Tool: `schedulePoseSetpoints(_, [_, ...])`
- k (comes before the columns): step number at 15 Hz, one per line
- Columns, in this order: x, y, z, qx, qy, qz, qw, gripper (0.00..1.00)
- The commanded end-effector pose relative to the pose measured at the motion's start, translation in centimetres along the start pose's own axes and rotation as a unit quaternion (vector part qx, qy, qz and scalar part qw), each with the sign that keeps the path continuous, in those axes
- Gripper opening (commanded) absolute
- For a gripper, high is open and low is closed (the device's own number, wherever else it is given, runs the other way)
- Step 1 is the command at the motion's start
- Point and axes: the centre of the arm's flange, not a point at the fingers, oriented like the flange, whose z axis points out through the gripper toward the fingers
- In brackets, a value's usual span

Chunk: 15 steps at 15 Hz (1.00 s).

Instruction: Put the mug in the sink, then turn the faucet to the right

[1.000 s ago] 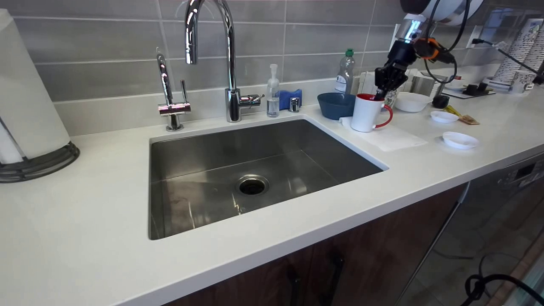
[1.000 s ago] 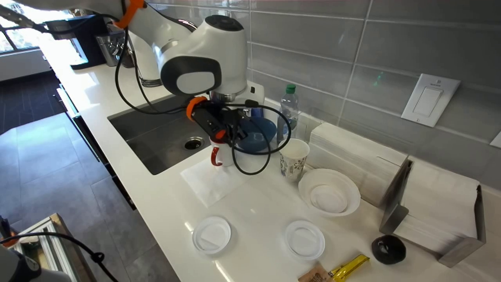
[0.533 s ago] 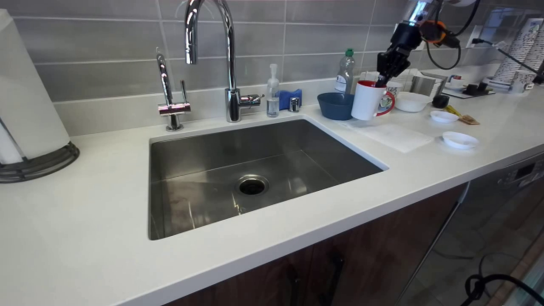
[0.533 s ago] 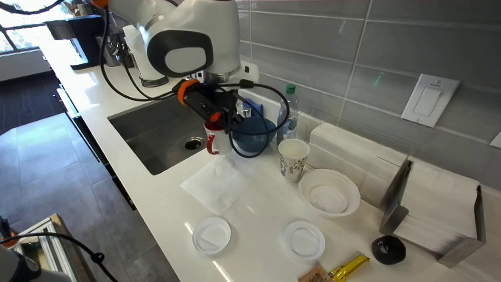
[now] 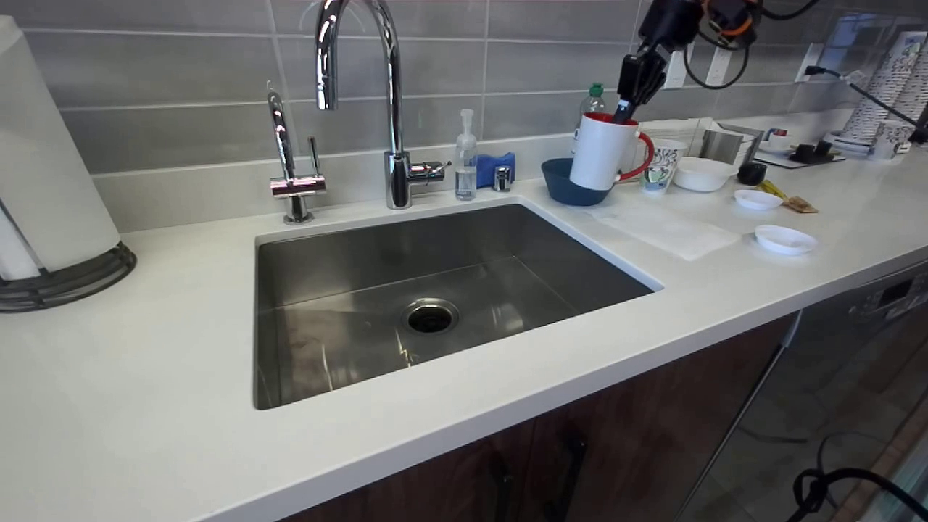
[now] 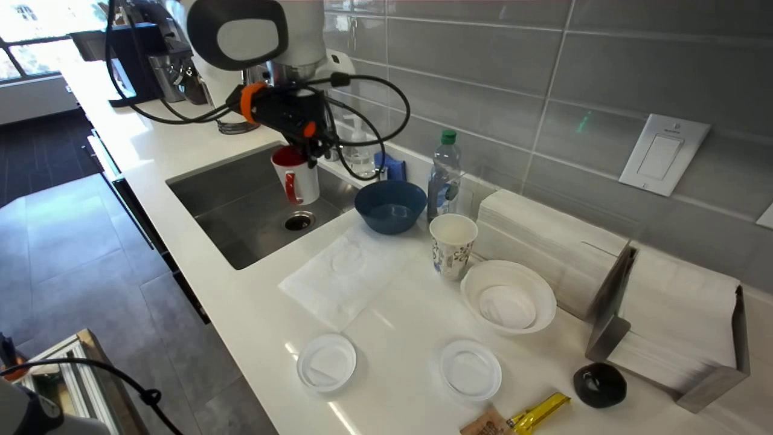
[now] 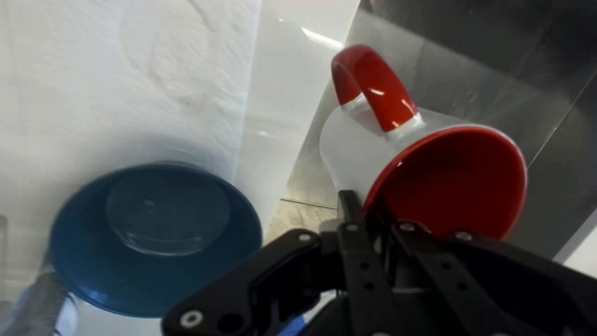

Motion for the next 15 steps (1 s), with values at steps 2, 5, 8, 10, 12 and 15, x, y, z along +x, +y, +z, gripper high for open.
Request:
schedulePoseSetpoints(2, [3.4, -5.2, 0.4, 0.015, 0.014, -0.106, 0.9941, 0.02])
schedulePoseSetpoints(5, [4.5, -8.1, 1.8, 0.011, 0.010, -0.142, 0.9898, 0.02])
schedulePoseSetpoints(8, [3.5, -8.5, 2.6, 0.007, 0.004, -0.133, 0.9910, 0.08])
schedulePoseSetpoints(10, [3.8, -8.8, 3.2, 0.007, 0.004, -0.138, 0.9904, 0.08])
schedulePoseSetpoints(12, [3.8, -8.6, 3.2, 0.007, 0.004, -0.139, 0.9903, 0.08])
schedulePoseSetpoints(15, [3.9, -8.6, 3.1, 0.006, 0.005, -0.140, 0.9901, 0.08])
